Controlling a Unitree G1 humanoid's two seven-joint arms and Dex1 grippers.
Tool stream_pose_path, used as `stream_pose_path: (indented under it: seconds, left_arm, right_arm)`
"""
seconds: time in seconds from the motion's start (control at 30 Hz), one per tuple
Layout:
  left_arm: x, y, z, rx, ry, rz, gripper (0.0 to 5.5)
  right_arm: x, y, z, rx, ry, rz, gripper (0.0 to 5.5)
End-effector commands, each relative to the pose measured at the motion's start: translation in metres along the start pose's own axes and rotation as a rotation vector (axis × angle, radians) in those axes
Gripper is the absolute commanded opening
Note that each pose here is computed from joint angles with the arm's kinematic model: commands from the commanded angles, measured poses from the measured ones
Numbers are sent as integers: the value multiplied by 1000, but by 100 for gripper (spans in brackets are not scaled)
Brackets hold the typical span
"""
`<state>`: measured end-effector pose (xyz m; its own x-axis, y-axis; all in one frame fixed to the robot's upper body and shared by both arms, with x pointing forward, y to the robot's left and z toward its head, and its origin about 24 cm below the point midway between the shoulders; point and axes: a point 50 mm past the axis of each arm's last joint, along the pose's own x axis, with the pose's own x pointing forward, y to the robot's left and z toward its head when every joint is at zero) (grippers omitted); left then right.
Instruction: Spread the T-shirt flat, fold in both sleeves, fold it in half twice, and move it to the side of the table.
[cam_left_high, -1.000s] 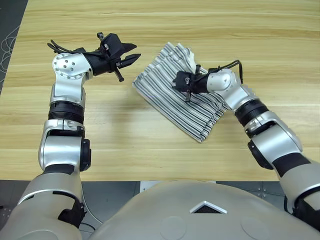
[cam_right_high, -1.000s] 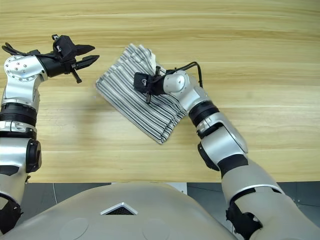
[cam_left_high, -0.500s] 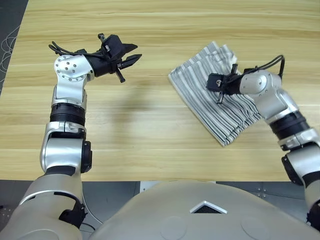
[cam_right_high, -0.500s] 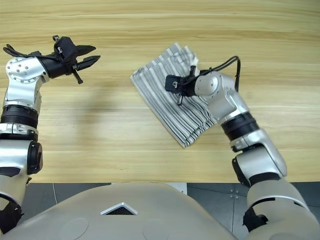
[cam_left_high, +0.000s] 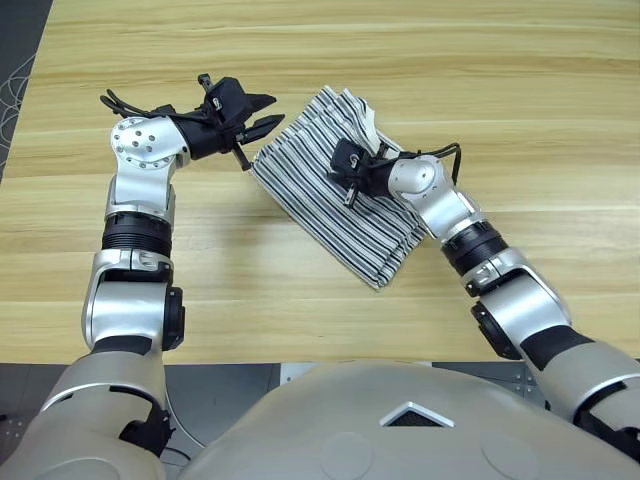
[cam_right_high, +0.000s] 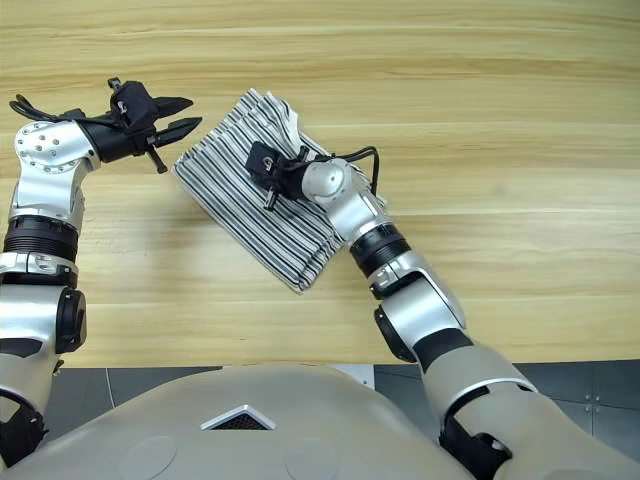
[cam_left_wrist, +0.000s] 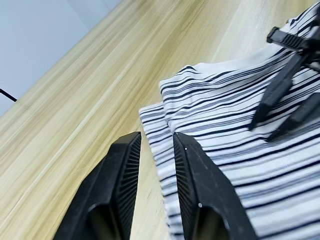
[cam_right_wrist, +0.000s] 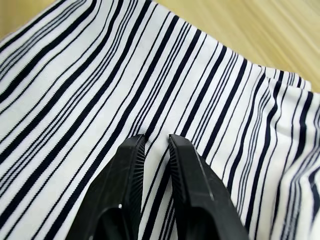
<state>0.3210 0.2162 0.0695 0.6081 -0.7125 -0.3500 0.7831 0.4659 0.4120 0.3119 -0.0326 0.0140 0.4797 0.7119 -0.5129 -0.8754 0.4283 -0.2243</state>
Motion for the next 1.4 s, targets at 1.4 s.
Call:
stream_pose_path:
  seconds: [1.4]
  left_arm:
    - [-4, -33, 13, 100, -37, -122, 119]
  right_arm:
    - [-179, -44, -79, -361, 333, -131, 88]
